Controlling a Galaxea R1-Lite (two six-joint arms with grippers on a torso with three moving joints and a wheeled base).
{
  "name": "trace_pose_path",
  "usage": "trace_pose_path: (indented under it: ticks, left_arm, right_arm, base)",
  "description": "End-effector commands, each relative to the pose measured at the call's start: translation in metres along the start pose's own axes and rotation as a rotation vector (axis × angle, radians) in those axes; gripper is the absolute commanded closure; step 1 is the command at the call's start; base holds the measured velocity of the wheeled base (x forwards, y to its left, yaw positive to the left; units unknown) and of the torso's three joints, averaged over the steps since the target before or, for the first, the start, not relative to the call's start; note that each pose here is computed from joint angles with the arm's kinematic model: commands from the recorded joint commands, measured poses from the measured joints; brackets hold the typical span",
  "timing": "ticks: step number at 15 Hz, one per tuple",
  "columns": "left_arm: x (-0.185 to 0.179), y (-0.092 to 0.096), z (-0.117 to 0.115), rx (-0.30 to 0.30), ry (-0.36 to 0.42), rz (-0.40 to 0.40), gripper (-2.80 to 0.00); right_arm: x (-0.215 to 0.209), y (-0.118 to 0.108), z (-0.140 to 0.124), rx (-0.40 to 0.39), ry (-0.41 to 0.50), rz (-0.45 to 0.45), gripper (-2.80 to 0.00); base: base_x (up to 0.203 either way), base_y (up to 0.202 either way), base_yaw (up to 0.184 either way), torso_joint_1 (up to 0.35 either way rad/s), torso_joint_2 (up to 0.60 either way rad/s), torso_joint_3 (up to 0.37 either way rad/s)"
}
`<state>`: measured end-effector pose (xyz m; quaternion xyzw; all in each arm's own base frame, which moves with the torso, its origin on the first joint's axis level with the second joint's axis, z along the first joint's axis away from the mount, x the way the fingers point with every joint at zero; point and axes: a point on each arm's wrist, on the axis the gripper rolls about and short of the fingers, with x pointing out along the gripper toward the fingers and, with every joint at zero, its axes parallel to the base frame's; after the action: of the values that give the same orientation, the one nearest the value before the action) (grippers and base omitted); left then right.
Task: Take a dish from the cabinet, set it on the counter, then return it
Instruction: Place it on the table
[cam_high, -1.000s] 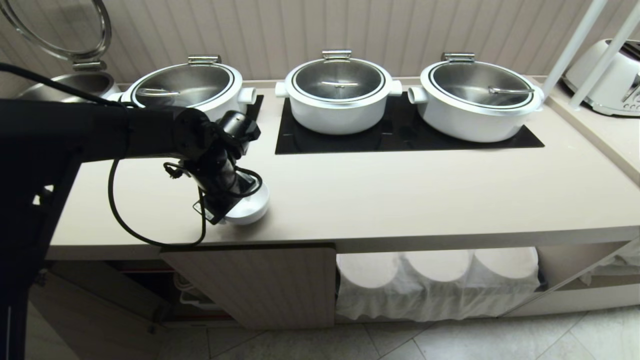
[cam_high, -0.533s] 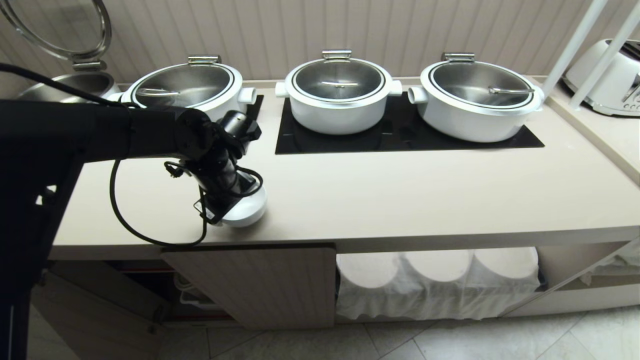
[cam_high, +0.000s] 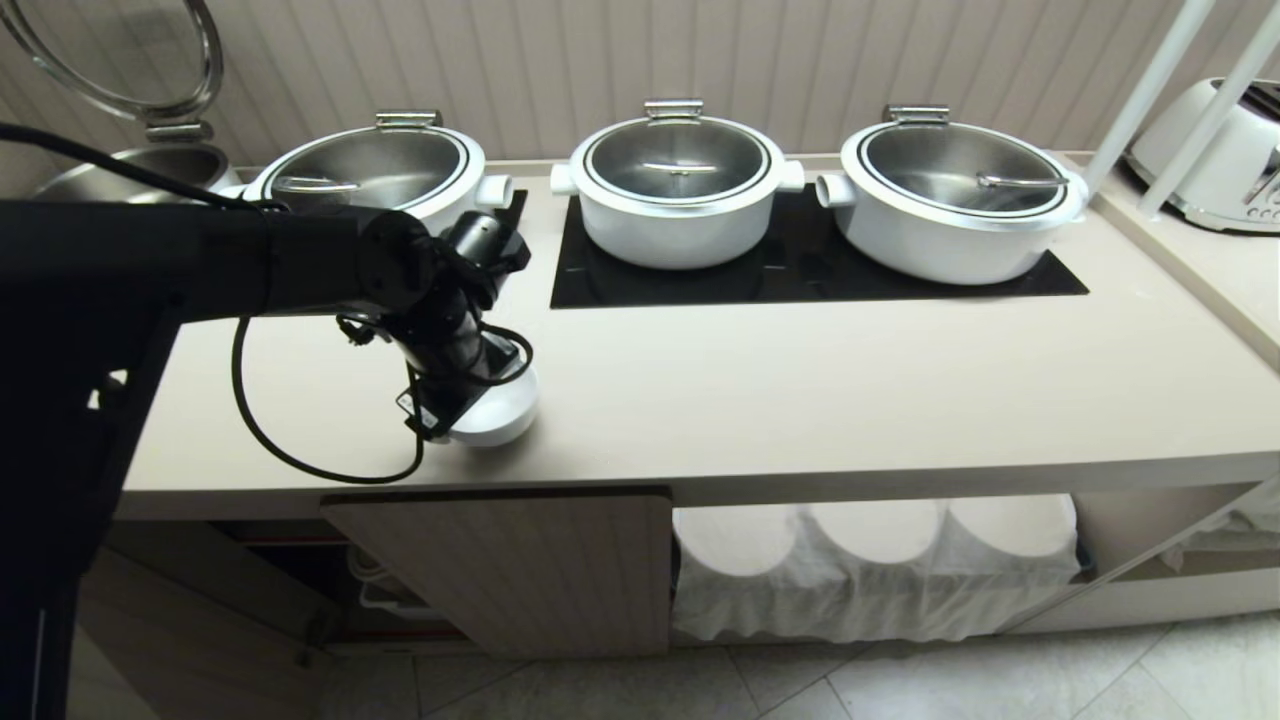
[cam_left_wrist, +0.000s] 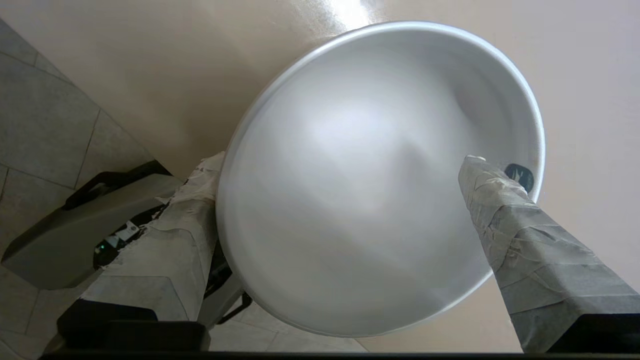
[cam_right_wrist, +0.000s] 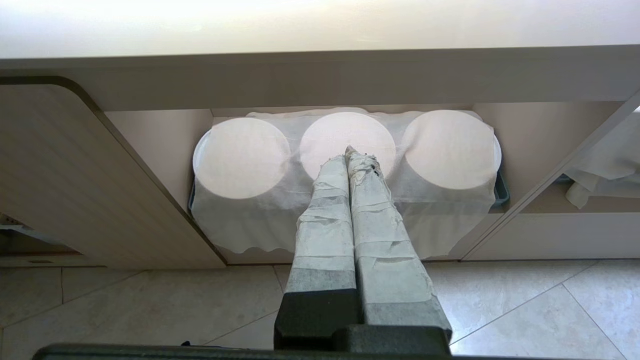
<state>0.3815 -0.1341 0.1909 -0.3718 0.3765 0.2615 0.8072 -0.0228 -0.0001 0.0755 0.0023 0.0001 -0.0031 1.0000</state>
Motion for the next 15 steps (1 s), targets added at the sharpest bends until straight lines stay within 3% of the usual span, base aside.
trace_pose_path:
  ticks: [1,9,15]
  left_arm:
    - [-0.0028,-0.0033,-0.0008,-0.008,-0.002,-0.014,-2.80]
    - [-0.0026,-0.0025,-0.0017,-0.043,-0.006,-0.009,-2.80]
    - [-0.0099,-0.0070,0.0016,-0.075,-0.041,-0.065,-2.80]
  right_arm:
    - [0.0000,0.0000,0.0000,0.000,0.000,0.000,0.00]
    - [0.0000,0.0000,0.0001,0.000,-0.001,0.001,0.00]
    - [0.0000,0.0000,0.0000,0.000,0.000,0.000,0.00]
  base:
    - [0.000,0.000,0.000,0.000,0.00,0.000]
    - [0.000,0.000,0.000,0.000,0.00,0.000]
    - [0.000,0.000,0.000,0.000,0.00,0.000]
